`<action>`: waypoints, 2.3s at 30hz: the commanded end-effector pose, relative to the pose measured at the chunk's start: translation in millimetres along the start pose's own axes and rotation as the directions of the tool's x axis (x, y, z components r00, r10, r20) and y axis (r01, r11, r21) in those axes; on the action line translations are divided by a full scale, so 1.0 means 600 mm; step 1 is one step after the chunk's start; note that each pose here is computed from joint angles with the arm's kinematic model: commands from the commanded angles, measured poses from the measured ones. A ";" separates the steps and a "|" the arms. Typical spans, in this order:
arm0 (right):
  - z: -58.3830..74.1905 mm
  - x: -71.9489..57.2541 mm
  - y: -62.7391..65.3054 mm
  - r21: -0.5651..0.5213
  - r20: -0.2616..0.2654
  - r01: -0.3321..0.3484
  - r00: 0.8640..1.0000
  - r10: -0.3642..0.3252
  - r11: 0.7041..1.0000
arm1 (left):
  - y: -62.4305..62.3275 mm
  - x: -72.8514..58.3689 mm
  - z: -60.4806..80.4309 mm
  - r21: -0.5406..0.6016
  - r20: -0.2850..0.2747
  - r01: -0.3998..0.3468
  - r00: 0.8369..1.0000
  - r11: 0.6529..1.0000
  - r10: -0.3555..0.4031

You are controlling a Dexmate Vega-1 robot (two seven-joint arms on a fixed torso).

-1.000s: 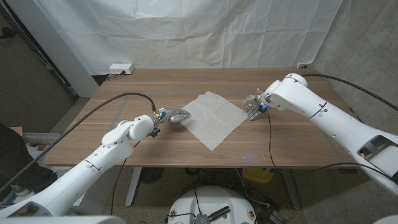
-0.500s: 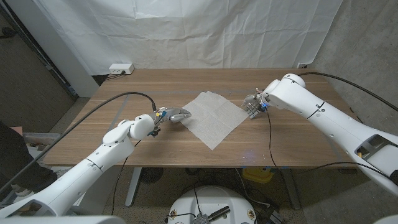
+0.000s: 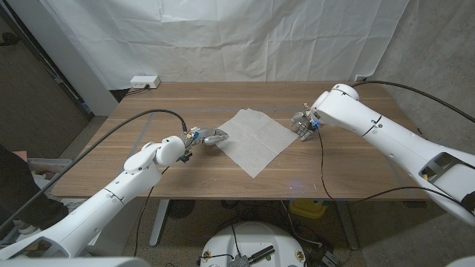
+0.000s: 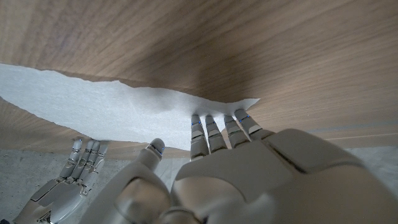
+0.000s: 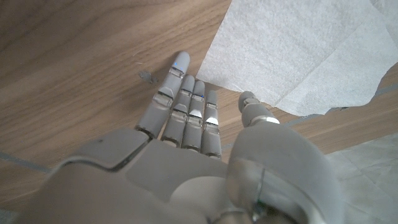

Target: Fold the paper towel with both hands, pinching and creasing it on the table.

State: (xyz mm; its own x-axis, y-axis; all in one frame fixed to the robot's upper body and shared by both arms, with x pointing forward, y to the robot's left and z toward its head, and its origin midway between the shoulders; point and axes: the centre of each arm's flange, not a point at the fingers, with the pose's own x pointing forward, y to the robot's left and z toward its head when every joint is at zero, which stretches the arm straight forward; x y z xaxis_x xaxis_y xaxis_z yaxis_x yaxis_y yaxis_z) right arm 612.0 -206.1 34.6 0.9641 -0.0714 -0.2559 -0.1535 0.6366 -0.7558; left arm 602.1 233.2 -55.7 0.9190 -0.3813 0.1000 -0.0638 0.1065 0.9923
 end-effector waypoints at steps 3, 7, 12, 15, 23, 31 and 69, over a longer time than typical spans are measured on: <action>0.008 0.018 0.004 -0.041 -0.034 -0.078 0.996 0.077 0.996 | -0.003 -0.003 0.002 -0.005 -0.009 0.000 1.000 1.000 0.000; -0.002 0.022 0.000 0.059 0.100 -0.161 0.983 0.154 0.985 | -0.003 -0.004 0.001 -0.004 -0.013 0.002 1.000 1.000 -0.002; -0.008 0.020 -0.004 0.097 0.166 -0.182 0.972 0.165 0.978 | -0.003 -0.002 0.000 -0.005 -0.012 0.002 1.000 1.000 -0.002; -0.012 0.021 -0.006 0.123 0.203 -0.215 0.961 0.188 0.969 | -0.003 -0.001 0.000 -0.004 -0.012 0.003 1.000 1.000 -0.003; -0.010 0.025 -0.001 0.090 0.178 -0.233 0.960 0.215 0.968 | -0.001 0.000 0.000 -0.005 -0.009 -0.002 1.000 1.000 0.002; -0.011 0.028 -0.004 0.083 0.205 -0.295 0.940 0.274 0.952 | 0.000 0.002 0.001 -0.004 -0.010 0.000 1.000 1.000 0.000; -0.010 0.036 -0.006 0.208 0.522 -0.430 0.808 0.272 0.878 | 0.002 0.010 0.003 -0.005 -0.014 0.008 1.000 1.000 -0.008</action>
State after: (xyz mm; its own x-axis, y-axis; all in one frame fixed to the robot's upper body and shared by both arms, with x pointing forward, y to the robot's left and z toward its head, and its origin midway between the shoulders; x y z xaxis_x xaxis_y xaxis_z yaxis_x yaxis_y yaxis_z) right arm 630.1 -215.9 29.0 0.8937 0.4177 -0.1640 -0.4413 0.7517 -0.4901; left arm 605.6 230.0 -54.7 0.9253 -0.3676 0.0931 -0.0564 0.1095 0.9924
